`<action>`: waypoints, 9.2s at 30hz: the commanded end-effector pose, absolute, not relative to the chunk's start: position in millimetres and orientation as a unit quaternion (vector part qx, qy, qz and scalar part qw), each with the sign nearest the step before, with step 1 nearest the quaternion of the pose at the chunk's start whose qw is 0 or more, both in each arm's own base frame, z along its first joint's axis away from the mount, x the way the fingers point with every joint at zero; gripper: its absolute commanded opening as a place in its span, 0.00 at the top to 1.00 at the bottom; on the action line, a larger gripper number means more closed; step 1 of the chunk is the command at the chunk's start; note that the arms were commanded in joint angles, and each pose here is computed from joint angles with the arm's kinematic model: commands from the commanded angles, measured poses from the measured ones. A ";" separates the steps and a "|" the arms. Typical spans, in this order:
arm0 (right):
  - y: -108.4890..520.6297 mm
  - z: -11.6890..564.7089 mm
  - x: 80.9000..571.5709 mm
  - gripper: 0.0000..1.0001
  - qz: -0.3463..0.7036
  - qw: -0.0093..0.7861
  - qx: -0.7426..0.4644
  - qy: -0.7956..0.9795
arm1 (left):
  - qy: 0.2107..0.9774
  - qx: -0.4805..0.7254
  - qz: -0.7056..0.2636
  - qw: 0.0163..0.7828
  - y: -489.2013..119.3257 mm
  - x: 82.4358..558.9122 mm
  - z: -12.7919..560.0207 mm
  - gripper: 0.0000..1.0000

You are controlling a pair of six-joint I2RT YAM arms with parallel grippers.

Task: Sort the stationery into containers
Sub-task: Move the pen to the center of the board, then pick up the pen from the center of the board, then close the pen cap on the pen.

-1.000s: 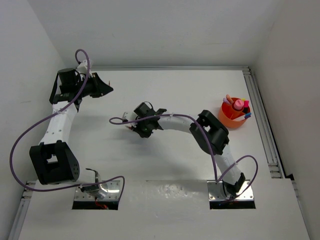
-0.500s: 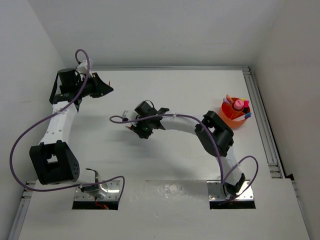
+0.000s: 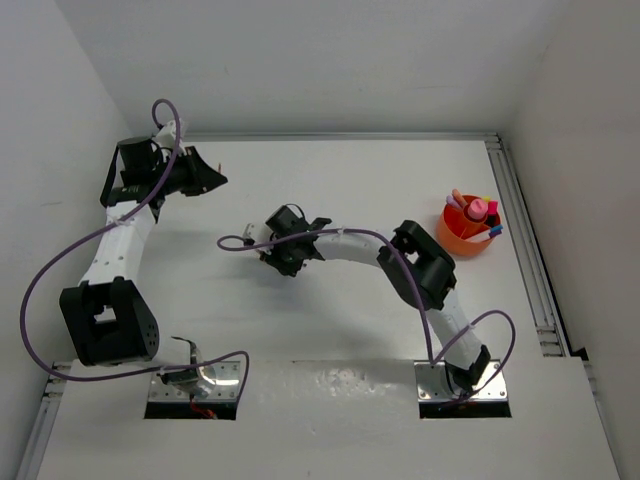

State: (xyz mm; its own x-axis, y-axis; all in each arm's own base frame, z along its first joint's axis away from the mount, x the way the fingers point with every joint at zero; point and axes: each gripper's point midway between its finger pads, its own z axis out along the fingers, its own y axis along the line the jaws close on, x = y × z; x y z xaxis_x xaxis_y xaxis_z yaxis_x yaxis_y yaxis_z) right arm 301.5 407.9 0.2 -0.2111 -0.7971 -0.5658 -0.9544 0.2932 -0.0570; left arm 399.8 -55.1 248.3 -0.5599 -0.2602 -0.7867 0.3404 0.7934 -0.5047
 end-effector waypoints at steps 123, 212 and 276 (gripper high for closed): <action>253.5 156.2 242.7 1.00 -0.073 0.336 -0.760 0.551 | 0.737 0.414 -0.533 0.040 -231.7 176.6 141.1 1.00; 287.7 137.7 203.2 1.00 -0.074 0.312 -0.836 0.444 | 0.716 0.449 -0.535 -0.002 -241.9 158.1 127.7 1.00; 369.1 156.9 146.9 1.00 0.037 0.330 -0.857 0.395 | 0.662 0.458 -0.591 0.040 -252.6 164.8 148.6 1.00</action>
State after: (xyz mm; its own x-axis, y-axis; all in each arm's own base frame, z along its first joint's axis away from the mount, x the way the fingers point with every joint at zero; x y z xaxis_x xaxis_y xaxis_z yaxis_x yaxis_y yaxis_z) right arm 175.0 303.1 130.9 0.6011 -0.7897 -0.1227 -0.7338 -0.4845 -0.4763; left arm 142.5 -222.3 123.0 -0.6015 0.6894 -0.4036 0.5829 0.0333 -0.8119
